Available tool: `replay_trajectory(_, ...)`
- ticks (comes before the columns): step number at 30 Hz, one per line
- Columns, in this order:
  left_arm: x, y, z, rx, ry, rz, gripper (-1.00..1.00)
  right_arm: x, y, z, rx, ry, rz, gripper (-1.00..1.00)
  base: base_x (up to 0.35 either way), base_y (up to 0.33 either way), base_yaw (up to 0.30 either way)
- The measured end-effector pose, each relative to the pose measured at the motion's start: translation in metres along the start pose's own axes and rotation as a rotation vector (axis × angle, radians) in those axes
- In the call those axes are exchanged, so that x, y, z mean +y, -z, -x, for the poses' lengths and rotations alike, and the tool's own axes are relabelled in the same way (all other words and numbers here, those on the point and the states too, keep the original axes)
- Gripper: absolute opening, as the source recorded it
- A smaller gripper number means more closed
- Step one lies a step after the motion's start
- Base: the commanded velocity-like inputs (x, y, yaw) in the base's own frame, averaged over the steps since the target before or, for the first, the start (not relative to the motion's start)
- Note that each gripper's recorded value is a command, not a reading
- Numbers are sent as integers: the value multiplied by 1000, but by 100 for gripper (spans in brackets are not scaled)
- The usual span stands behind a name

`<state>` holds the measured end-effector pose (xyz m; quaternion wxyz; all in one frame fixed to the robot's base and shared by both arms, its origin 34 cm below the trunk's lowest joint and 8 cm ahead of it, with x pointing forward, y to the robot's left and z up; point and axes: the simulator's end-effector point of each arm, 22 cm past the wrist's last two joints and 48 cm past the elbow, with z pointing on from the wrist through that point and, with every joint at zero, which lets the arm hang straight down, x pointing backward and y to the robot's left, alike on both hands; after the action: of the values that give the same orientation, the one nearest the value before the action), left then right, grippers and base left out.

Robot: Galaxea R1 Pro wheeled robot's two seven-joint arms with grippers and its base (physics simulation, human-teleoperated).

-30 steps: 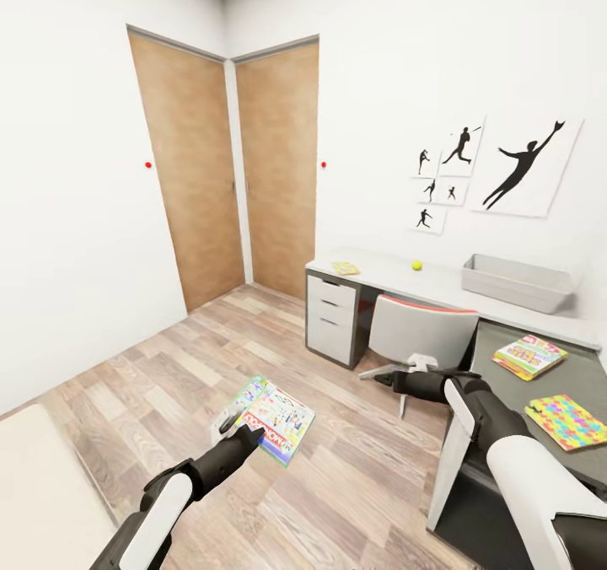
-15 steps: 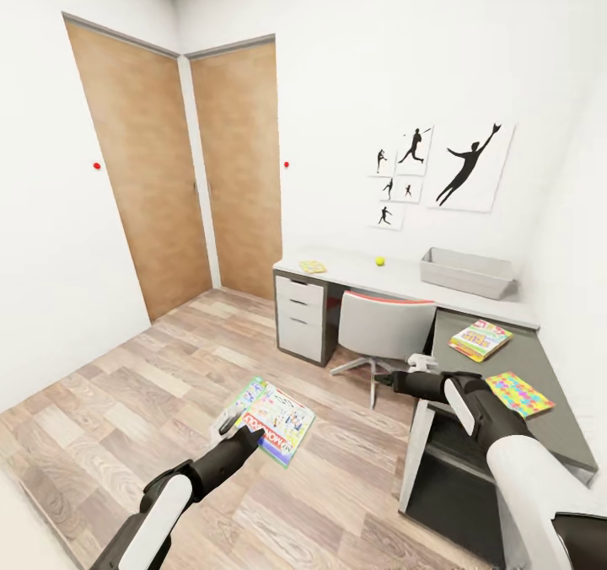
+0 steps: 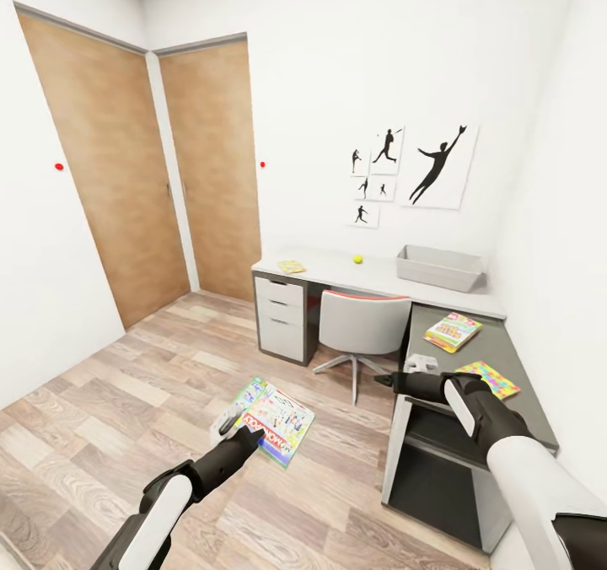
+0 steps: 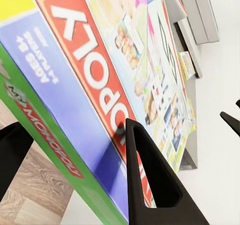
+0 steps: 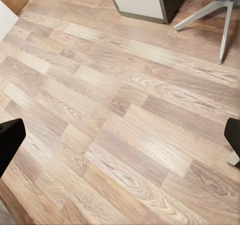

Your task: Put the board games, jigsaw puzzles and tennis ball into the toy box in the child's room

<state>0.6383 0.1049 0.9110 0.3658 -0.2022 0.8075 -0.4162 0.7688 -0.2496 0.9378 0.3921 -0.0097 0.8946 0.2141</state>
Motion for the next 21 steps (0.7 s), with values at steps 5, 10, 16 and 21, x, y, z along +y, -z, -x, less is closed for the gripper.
replay_trajectory(5, 1, 0, -1, 1, 0, 3, -100, 2, 0, 1, -3, 2, 5, 100, 0, 0, -12)
replay_trajectory(10, 1, 0, -1, 1, 1, 3, -100, 5, 0, 6, -13, 8, 8, 100, 0, 0, -12)
replay_trajectory(16, 0, 0, -1, 1, 1, 2, -100, 6, 1, 9, -18, 13, 9, 100, 0, 0, -120)
replay_trajectory(21, 0, 0, 0, 0, 1, 0, -100, 7, 2, 10, -20, 15, 10, 100, 0, 0, -233)
